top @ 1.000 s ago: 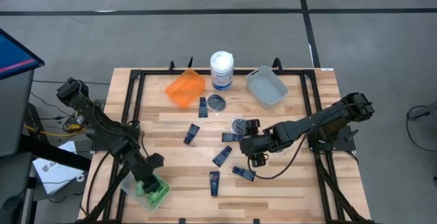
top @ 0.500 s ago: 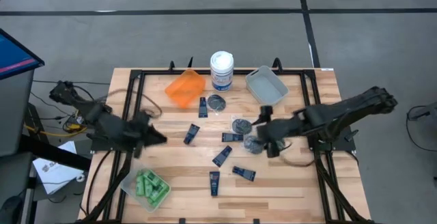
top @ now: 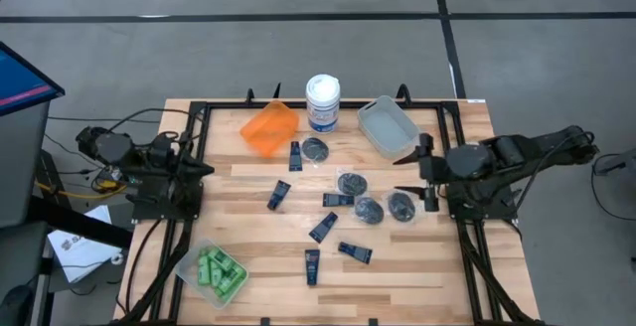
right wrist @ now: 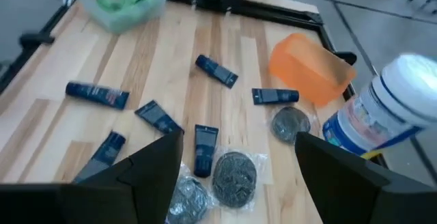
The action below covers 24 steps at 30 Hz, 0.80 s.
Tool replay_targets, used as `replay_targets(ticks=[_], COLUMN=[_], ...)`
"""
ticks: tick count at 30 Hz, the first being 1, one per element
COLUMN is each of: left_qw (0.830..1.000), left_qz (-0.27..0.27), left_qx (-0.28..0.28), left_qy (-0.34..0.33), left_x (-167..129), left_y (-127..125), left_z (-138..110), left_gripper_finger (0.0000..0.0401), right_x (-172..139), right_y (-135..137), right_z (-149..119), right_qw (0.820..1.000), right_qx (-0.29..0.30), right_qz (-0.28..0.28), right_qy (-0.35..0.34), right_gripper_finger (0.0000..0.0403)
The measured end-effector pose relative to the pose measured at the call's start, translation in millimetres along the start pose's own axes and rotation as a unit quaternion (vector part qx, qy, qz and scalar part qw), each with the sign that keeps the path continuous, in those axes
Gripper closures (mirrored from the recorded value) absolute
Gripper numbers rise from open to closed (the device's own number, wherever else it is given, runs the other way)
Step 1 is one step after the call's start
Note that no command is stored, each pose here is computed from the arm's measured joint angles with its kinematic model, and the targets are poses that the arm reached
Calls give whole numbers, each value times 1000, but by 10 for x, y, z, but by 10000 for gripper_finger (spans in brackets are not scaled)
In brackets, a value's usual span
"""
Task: Pick & Place Travel size toiletries
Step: Put the hair brush into the orange bin
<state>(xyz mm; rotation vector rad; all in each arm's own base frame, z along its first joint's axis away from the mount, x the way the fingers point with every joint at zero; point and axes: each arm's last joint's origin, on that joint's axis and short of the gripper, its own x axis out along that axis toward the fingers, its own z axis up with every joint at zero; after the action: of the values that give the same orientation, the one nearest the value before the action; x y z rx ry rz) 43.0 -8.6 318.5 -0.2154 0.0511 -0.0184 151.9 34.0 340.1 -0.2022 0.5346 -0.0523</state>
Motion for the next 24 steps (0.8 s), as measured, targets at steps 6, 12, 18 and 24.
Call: replay_targets(ticks=[6,12,18,24], left_qw=[1000,999,997,993], left_qz=[11,25,33,70], left_qx=[17,39,62,81], left_qy=[5,20,38,55], left_x=[18,89,184,312], left_y=[-1,-31,-76,-120], left_z=[-9,-24,-42,-69], left_gripper_finger=[400,400,400,400], right_x=[37,156,170,152], right_y=[-69,-36,3,29], right_z=[-462,-779,-989,-1231], right_qw=[994,990,982,971], right_qx=[84,108,83,97], right_qz=[-32,-36,-33,-10], right_qy=[-56,-84,-167,-216], right_gripper_finger=[127,127,127,127])
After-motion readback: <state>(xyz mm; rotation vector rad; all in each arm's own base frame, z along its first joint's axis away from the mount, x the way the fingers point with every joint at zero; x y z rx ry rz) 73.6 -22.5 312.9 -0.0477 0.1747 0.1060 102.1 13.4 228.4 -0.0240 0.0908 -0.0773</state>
